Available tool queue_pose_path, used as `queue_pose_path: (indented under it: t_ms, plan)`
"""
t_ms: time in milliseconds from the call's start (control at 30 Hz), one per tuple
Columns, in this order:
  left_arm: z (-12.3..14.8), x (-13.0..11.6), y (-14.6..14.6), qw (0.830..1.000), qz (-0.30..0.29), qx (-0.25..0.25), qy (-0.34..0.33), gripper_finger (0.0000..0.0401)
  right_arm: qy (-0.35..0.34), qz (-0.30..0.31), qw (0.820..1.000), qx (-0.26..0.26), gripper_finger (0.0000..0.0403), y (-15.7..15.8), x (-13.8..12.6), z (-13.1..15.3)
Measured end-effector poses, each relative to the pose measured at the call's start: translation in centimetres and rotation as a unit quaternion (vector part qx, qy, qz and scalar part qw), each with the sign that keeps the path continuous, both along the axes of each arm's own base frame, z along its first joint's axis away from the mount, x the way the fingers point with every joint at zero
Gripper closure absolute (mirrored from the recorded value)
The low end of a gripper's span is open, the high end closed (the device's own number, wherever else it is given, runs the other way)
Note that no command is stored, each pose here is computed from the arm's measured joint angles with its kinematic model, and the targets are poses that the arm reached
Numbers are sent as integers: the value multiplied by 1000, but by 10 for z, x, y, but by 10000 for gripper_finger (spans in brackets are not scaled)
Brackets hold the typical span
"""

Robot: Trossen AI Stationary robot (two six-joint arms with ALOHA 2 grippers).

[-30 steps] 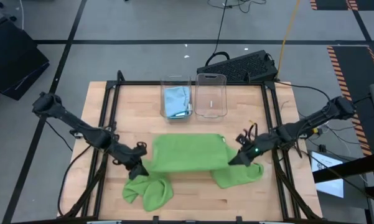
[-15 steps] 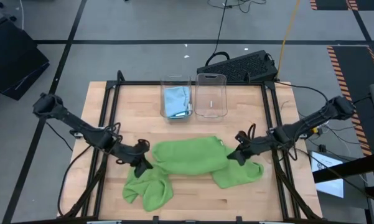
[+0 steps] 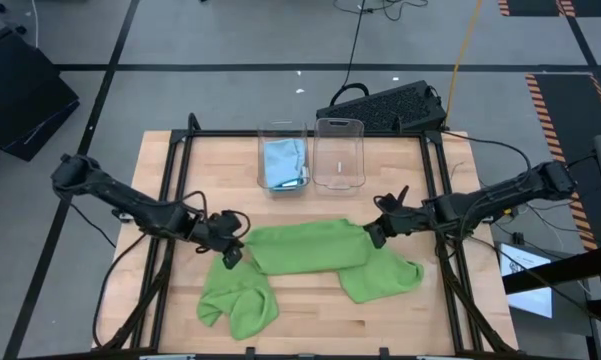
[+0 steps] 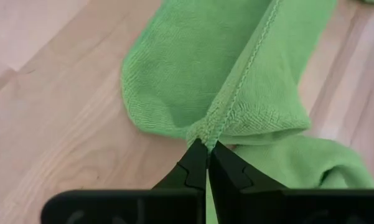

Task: Fold microfiber towels
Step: Fold the top left green microfiber towel

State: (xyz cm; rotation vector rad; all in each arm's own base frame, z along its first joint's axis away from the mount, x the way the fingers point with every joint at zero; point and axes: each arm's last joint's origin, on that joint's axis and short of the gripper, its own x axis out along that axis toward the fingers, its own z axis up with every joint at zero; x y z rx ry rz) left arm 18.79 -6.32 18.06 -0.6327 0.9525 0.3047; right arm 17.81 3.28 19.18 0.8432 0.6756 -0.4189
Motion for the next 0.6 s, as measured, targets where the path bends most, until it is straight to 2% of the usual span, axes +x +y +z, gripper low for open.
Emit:
queue_pose_path:
  t_ms: [367, 600]
  plan:
    - [-12, 6, 5, 999, 15, 11, 32, 391, 19, -3, 1000, -18, 403, -4, 18, -16]
    - [-11, 7, 8, 999, 24, 13, 29, 390, 24, -2, 999, -24, 393, -4, 22, -20]
